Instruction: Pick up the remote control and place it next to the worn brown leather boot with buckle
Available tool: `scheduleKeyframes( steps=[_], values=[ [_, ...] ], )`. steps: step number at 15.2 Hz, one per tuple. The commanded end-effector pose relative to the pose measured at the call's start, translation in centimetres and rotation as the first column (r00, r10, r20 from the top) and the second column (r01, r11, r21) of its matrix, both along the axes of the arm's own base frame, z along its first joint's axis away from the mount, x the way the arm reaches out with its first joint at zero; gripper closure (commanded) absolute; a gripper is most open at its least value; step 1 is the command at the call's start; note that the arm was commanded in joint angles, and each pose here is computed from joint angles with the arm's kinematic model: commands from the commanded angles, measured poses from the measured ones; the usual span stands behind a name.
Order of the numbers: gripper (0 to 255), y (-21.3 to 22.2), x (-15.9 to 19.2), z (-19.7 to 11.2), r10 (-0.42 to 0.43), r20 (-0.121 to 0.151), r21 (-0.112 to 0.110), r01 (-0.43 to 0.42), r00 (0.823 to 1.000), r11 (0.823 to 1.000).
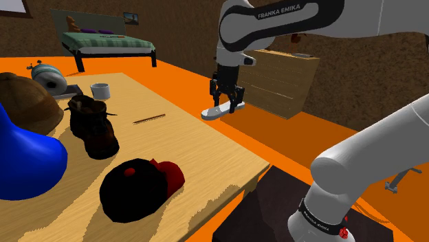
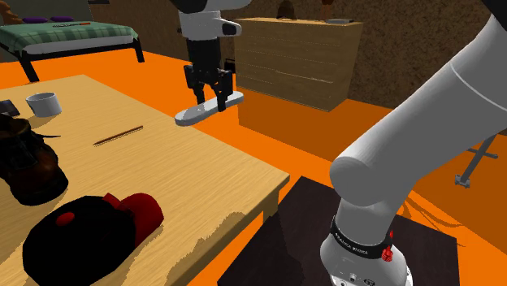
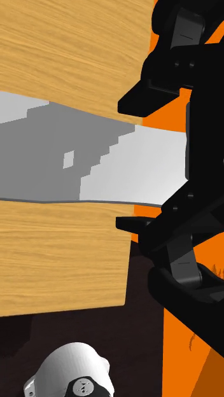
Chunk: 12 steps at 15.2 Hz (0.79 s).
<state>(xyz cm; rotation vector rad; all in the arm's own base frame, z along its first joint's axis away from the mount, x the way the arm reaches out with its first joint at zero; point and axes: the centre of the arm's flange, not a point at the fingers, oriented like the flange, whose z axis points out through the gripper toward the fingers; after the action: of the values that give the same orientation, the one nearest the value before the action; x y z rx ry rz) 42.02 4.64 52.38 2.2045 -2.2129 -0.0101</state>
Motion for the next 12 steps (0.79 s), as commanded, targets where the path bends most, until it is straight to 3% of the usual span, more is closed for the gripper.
scheduleKeyframes(
  steps=[1, 12],
  values=[
    [255, 0.0, 0.0, 1.0, 0.0, 0.0, 0.0, 0.0, 1.0, 1.0],
    [255, 0.0, 0.0, 6.9, 0.0, 0.0, 0.0, 0.0, 1.0, 1.0]
  ],
)
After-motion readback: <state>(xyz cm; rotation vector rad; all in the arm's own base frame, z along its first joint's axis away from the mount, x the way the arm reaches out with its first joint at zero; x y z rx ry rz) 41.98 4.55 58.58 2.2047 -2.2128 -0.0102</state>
